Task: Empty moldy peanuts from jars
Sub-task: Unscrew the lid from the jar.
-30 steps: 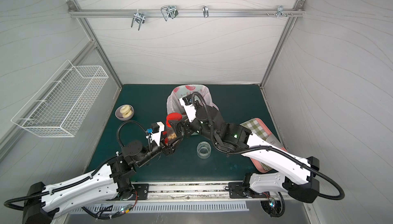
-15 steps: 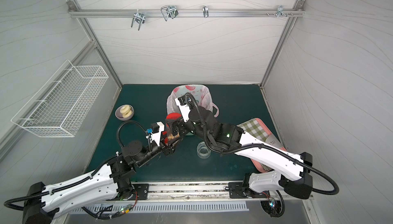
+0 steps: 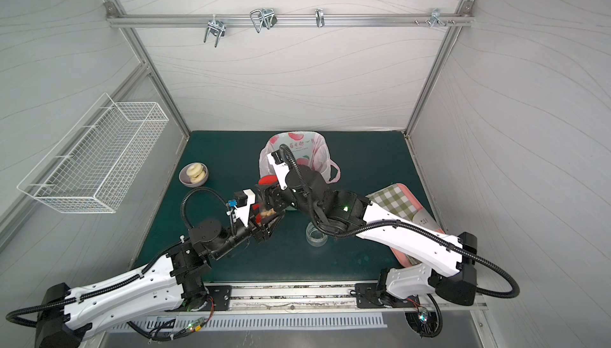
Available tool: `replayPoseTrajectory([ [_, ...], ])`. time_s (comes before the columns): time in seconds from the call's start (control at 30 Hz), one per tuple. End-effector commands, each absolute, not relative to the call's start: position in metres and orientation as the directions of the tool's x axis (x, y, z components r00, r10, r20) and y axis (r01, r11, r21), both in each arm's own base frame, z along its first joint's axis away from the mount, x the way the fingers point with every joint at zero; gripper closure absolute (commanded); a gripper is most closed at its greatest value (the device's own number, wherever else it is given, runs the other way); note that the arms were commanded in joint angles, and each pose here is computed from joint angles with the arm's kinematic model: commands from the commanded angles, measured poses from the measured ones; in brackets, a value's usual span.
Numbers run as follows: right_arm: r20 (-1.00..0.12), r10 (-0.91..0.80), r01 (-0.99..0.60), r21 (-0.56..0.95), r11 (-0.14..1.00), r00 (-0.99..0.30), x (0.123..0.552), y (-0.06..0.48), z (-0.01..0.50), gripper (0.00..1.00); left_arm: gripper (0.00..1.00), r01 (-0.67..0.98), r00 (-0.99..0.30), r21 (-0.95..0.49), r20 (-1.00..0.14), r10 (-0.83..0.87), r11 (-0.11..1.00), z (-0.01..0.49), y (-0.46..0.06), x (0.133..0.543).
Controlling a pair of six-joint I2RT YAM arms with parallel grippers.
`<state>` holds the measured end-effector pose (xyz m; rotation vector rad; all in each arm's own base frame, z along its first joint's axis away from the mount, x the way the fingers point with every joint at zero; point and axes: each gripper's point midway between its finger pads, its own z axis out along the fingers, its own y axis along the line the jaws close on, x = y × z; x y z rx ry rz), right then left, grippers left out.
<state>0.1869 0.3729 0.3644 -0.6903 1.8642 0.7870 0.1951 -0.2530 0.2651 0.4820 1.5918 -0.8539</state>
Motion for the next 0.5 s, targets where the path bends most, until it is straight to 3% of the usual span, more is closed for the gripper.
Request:
replayPoseTrajectory([
  [0.0, -0.928, -0.078, -0.757, 0.245, 0.606, -0.363, 0.183, 0.376, 0.384, 0.29, 0.51, 0.733, -0.162, -0.272, -0.960, -0.227, 0.624, 0.292, -0.250, 0.194],
  [0.2, -0.924, -0.083, -0.770, 0.259, 0.583, -0.373, 0.176, 0.375, 0.383, 0.44, 0.51, 0.739, -0.161, -0.274, -0.959, -0.233, 0.616, 0.294, -0.250, 0.192],
  [0.47, -0.919, -0.098, -0.805, 0.279, 0.523, -0.383, 0.161, 0.368, 0.394, 0.52, 0.51, 0.766, -0.163, -0.272, -0.959, -0.233, 0.583, 0.299, -0.255, 0.187],
])
